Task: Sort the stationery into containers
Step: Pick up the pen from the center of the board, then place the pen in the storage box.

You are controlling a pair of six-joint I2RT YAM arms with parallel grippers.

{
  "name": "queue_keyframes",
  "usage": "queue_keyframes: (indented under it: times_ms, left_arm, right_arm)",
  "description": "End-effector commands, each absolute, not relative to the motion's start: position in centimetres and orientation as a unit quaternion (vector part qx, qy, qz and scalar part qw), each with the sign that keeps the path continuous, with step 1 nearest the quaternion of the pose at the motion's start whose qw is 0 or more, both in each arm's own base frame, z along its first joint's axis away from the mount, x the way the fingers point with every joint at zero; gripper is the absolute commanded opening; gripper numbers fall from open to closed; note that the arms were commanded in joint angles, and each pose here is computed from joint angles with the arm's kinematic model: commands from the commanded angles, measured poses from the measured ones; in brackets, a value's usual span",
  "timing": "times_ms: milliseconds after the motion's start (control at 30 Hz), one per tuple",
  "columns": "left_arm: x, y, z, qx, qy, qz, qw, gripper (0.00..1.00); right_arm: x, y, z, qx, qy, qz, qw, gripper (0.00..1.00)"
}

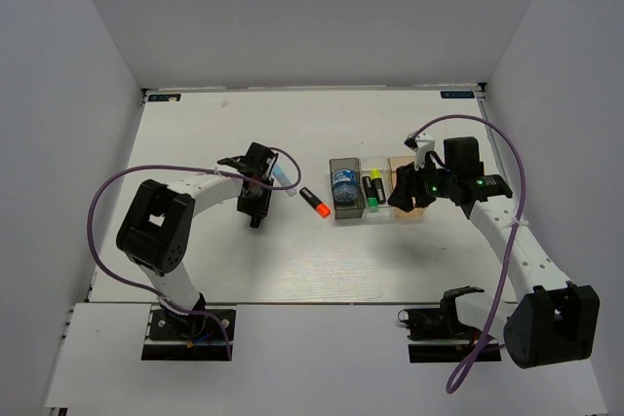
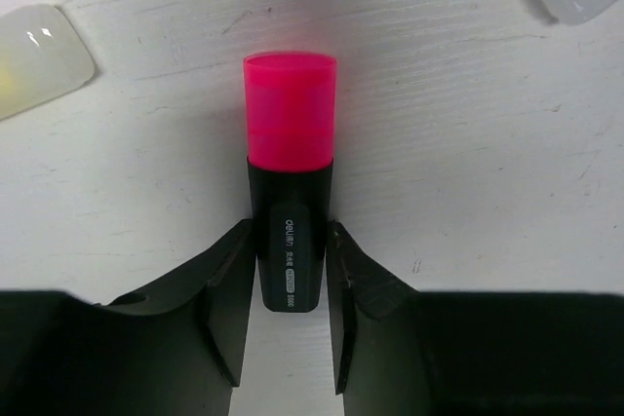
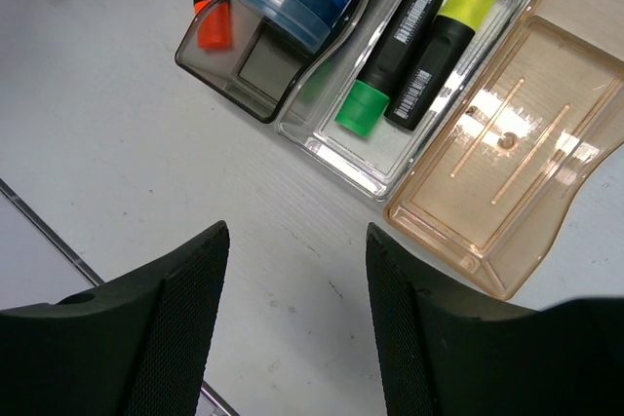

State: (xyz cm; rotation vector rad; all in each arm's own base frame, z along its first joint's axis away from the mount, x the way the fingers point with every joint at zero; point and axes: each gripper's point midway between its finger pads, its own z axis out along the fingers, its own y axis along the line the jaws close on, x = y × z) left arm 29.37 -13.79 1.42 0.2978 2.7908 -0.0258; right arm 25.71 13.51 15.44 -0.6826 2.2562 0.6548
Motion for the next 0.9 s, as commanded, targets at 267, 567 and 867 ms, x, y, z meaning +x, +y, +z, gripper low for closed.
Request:
queue_keyframes:
  times_ms: [267,567,867]
  left_arm:
    - [29.3,-15.3,4.4,0.108,0.972,-0.032,0.204,0.00]
    - [29.6,-29.4,16.8,0.115,0.914,-0.247,0.302,0.00]
    - [31.8,-43.3,18.0,0.049,0.858,-0.434,0.270,0.00]
  right_arm:
    - [25.7,13.7,15.9,-0.263,0.861,0.266,0.344,0.91]
    - [26.1,13.3,15.7,-0.255,0.866,0.253,0.349,0.13]
    - [27.3,11.8,16.3,-0.205,0.876,0.216,0.379,0.15]
